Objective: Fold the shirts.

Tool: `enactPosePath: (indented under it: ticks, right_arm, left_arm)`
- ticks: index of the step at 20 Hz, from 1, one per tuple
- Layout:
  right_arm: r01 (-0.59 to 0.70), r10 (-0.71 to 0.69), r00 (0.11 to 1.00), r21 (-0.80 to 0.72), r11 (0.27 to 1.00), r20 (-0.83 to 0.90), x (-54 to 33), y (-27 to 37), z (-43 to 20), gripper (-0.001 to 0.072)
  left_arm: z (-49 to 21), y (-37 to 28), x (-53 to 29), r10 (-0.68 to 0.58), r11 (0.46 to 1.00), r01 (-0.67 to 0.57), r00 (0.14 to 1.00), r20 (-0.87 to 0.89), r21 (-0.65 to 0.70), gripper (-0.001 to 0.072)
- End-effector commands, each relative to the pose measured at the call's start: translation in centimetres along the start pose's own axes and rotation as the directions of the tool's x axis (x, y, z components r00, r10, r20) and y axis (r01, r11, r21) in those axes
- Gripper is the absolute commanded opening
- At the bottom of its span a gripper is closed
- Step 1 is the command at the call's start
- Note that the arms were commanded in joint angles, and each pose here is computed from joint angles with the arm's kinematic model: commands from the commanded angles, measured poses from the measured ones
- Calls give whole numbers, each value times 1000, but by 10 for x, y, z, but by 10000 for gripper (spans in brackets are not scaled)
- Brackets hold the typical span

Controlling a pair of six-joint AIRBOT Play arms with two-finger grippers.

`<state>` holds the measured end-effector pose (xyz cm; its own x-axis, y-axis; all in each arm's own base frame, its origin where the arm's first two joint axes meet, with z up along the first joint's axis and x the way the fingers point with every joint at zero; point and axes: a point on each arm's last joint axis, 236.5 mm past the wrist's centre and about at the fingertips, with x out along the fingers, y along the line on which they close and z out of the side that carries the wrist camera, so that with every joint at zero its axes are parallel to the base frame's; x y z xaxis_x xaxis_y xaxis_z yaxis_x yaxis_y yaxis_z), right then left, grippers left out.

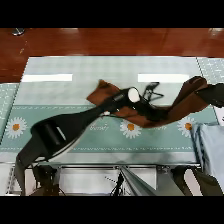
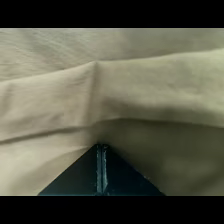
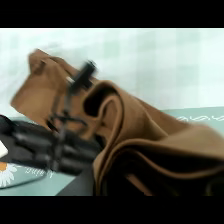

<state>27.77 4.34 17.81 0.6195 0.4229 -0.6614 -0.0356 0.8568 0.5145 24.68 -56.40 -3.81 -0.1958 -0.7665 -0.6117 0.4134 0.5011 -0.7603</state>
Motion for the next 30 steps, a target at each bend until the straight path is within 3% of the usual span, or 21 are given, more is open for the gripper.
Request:
enactPosePath:
  ticks: [1,6,9,12,16,20,26,27,28,29,30]
  right_arm:
    - [-10,10,1000,-10,1000,14,-1,3,2,23]
    - [-55,54,998,-43,998,-26,10,18,-3,22]
    - [-142,131,985,-96,985,-109,37,50,-14,22]
    - [-221,204,968,-118,968,-145,80,83,-16,23]
    - [-296,243,927,-159,942,-286,154,127,-28,23]
    - [-340,255,893,-186,922,-370,236,166,-27,23]
    - [-383,305,837,-89,919,-455,326,191,-43,24]
    - [-386,314,828,-67,920,-464,334,192,-46,139]
    - [-384,324,817,-30,923,-478,337,191,-51,464]
    - [-382,326,805,-13,924,-496,334,187,-52,622]
    - [-382,323,792,-9,924,-517,326,181,-51,622]
  left_arm:
    - [-8,-24,16,-67,998,67,997,-28,0,18]
    - [67,25,-109,-42,998,47,996,81,-50,18]
    - [86,81,-218,147,988,-139,977,156,-60,18]
    - [74,133,-340,351,934,-310,893,281,-179,18]
    - [26,121,-461,439,899,-354,741,509,-259,18]
    - [-42,98,-484,464,885,-367,635,618,-287,19]
    - [-114,124,-433,481,874,-314,666,570,-371,18]
    - [-120,131,-424,483,870,-306,680,551,-385,18]
    - [-123,137,-418,485,867,-300,690,536,-399,18]
    - [-124,144,-415,489,863,-294,691,532,-411,18]
    - [-123,147,-413,491,861,-288,688,535,-419,19]
